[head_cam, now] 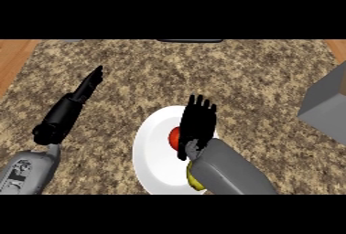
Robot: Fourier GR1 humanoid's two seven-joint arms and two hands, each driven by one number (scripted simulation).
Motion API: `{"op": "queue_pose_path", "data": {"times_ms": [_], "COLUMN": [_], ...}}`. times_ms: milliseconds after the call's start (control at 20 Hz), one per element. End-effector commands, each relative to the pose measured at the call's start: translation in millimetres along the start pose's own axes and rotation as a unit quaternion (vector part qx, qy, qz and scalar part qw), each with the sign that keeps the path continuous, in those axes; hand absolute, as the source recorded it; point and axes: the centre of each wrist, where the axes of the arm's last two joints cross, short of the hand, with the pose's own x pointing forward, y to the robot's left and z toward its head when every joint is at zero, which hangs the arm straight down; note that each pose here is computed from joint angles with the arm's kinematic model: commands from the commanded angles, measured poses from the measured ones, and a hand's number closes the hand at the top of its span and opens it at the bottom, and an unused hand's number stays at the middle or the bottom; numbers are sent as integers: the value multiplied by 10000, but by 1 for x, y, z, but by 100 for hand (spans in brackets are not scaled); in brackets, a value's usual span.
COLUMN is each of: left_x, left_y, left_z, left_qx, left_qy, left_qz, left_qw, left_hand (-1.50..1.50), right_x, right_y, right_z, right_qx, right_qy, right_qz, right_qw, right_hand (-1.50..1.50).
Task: Pick the tomato from the plate and place it in the cardboard box
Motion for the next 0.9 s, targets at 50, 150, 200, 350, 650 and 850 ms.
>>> {"op": "queue_pose_path", "data": {"times_ms": [50, 150, 200, 350, 650, 850], "left_x": [-1, -9, -2, 0, -5, 3], "left_y": [-6, 0, -7, -3, 8, -7], "left_z": [7, 8, 3, -1, 2, -6], "left_qx": [-84, 102, 65, -23, 68, -24], "left_qy": [6, 64, -52, 9, -12, -18], "left_qz": [41, -92, 3, -1, 41, -31], "left_qw": [10000, 9999, 10000, 10000, 10000, 10000], "left_hand": [0, 0, 0, 0, 0, 0], "right_x": [10, 9, 6, 7, -1, 14], "right_y": [10, 7, 21, 19, 45, 38], "right_z": [0, -3, -5, -9, -1, 9], "right_qx": [110, 94, 104, 180, 312, 150], "right_qy": [1147, 1207, 1285, 1341, 1324, 952], "right_qz": [-32, 140, 163, 212, -21, 203], "right_qw": [9933, 9925, 9915, 9906, 9907, 9951], "right_hand": [-150, -150, -150, -150, -150, 150]}}
